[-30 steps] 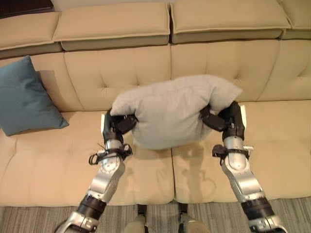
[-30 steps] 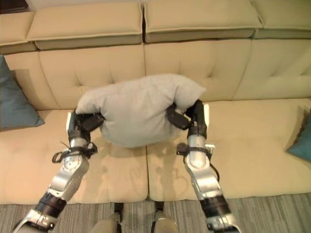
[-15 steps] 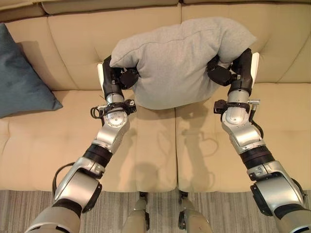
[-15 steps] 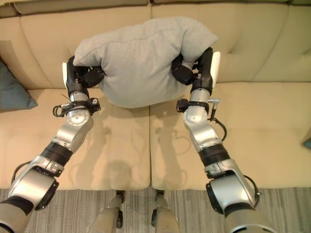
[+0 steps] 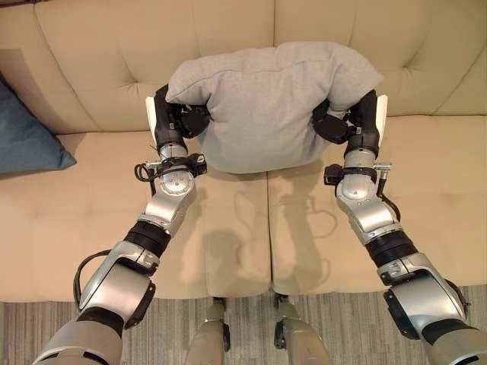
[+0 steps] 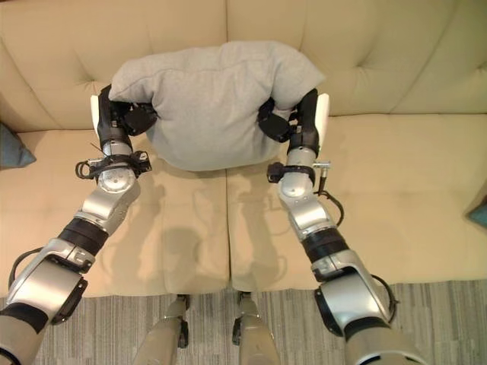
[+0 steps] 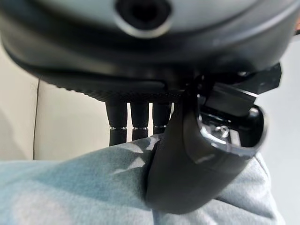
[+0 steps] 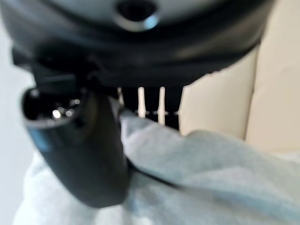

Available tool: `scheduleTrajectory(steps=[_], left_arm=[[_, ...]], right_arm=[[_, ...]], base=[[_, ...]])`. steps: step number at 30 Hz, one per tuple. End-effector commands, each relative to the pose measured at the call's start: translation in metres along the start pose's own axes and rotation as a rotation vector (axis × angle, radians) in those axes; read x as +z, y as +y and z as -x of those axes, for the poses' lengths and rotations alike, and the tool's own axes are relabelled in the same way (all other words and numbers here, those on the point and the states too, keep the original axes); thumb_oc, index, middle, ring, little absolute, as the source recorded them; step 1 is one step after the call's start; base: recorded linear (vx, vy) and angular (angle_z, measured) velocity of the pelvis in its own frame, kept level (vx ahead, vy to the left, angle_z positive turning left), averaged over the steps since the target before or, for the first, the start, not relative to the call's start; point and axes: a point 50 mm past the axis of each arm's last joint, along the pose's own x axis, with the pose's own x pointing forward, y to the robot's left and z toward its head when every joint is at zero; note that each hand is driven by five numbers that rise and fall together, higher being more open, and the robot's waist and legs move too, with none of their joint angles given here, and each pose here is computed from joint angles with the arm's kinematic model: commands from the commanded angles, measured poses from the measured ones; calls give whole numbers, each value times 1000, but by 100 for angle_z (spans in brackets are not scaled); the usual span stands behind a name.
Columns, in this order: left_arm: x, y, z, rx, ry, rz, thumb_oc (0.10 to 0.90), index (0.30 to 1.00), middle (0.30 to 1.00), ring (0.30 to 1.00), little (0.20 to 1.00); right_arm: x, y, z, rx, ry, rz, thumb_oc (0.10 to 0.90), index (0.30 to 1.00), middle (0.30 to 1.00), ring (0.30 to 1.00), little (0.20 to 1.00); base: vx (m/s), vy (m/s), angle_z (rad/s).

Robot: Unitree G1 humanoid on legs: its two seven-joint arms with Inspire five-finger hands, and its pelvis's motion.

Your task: Pick up all the scattered cushions and arrange them neatly on the sofa.

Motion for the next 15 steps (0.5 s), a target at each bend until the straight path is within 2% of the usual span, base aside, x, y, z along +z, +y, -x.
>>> scheduleTrajectory(steps=[1,10,11,15], left_arm=[[65,-40,-11,-153,-275,6,800,900,900,900,900],[55,10,-28,-57,-237,-115,800,900,900,900,900],[51,26,-29,-23,-227,-122,800,900,900,900,900],[38,56,-27,56,-175,-80,800,900,900,900,900]], right_arm=[[82,25,-13,73,-352,-48,800,900,900,900,900],[85,-26,-37,-74,-379,150,800,900,900,900,900],[79,-43,-42,-110,-358,208,800,900,900,900,900],[63,-65,-45,-152,-295,295,800,900,900,900,900]], base=[[-45,-11,4],[-8,-3,0],[0,0,0],[17,-4,1]])
